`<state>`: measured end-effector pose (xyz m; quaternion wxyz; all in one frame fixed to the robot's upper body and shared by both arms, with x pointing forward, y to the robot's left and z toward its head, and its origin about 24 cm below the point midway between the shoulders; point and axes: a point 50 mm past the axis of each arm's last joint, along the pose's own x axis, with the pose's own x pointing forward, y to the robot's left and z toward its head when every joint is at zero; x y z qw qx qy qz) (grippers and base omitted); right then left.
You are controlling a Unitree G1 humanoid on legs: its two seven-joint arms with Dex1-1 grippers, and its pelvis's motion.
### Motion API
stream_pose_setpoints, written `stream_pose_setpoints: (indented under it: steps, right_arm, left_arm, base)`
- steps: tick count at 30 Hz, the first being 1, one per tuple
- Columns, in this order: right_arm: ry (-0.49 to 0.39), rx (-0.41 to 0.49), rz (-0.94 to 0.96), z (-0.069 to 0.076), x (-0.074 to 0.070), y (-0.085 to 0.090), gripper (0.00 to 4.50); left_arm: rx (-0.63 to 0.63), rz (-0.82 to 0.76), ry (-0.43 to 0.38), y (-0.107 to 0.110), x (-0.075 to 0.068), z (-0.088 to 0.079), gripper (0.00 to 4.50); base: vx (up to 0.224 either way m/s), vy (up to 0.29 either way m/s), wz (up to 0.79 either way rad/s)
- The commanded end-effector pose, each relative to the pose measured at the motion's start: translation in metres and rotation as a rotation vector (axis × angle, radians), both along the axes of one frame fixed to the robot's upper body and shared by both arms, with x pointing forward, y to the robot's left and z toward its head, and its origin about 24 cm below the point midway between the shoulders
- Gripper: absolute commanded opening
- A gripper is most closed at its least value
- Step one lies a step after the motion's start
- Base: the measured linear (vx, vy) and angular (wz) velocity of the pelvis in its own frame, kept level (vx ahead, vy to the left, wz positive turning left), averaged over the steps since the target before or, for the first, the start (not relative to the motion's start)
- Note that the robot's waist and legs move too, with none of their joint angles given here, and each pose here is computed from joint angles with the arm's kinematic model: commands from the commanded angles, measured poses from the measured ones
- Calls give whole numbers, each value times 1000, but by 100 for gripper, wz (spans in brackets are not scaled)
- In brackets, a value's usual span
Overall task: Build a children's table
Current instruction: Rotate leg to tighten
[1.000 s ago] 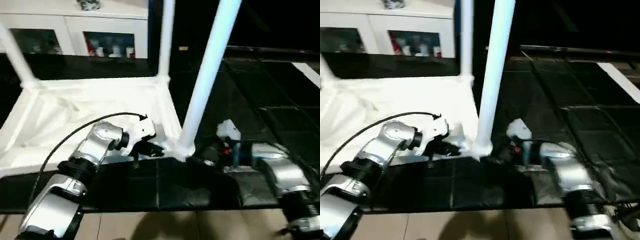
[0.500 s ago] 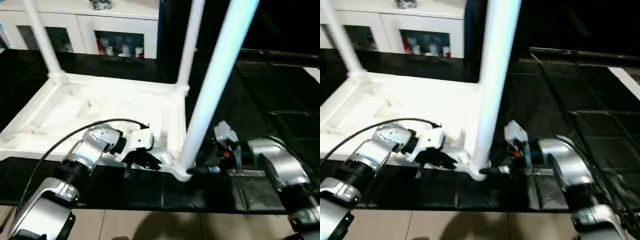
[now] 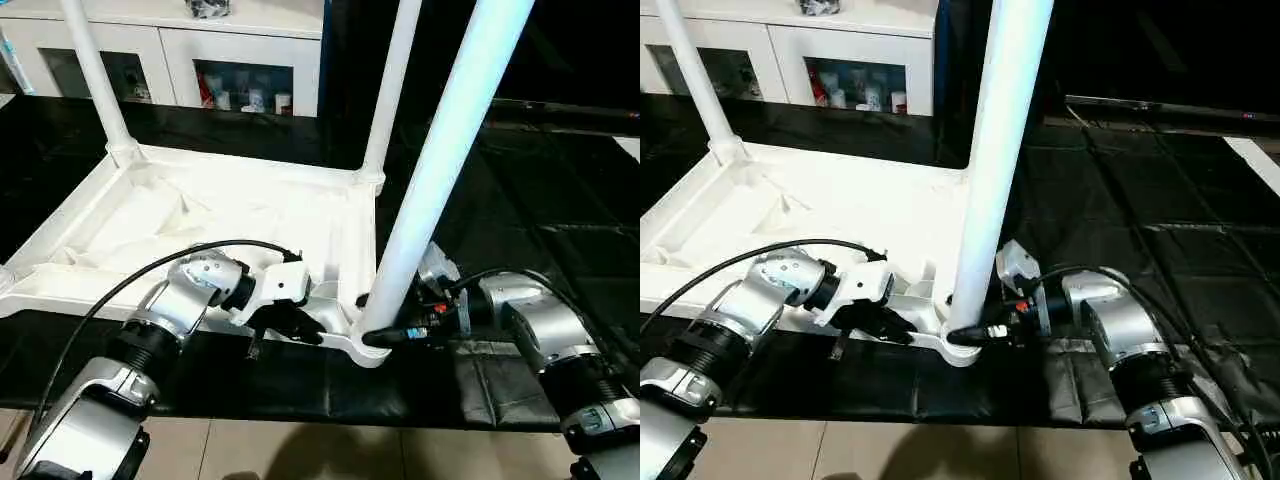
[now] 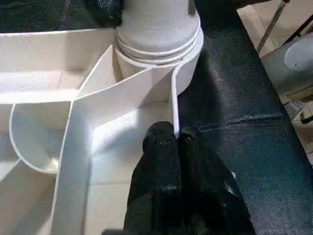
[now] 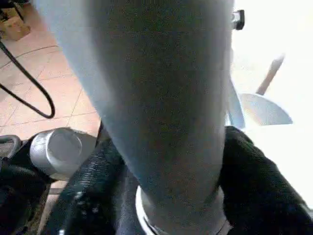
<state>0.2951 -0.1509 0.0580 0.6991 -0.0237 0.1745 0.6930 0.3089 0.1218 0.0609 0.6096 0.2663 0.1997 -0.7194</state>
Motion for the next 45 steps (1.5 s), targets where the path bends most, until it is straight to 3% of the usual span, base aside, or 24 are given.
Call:
stream_pose_setpoints:
  steps: [1,6,17,21,24,29,36,42,44,45]
  right_arm:
    - [-10,-4,33,4,2,2,244]
    - [4,5,47,3,0,4,215]
    - [24,25,62,1,-5,9,210]
    - [47,67,-28,-6,-11,20,210]
    - [29,23,-152,-16,-12,31,209]
    - [14,19,-376,-22,0,54,203]
    - [34,8,-731,-16,32,87,198]
    - [14,14,-766,-8,40,107,198]
    - [10,23,-760,-7,40,108,251]
    - [9,33,-762,-7,40,108,251]
  left_arm:
    - [34,-75,-1,-7,-6,-4,0]
    - [32,-56,-9,-7,-5,-5,0]
    - [14,0,-13,-8,-2,-6,0]
    - [-32,116,2,-13,4,-7,0]
    - [-67,213,4,-19,10,-8,0]
    - [-112,361,0,-31,20,-8,0]
    - [-191,601,-14,-51,37,-1,0]
    - [-210,667,-38,-55,42,4,0]
    - [-210,666,-38,-54,42,4,0]
    - [-208,664,-40,-52,41,4,0]
  base:
    - [0,0,0]
    - [0,0,0]
    - [0,0,0]
    - [0,0,0]
    - [0,0,0]
    - [0,0,0]
    - [0,0,0]
    - [0,0,0]
    - [69,-22,3]
    - [56,-31,4]
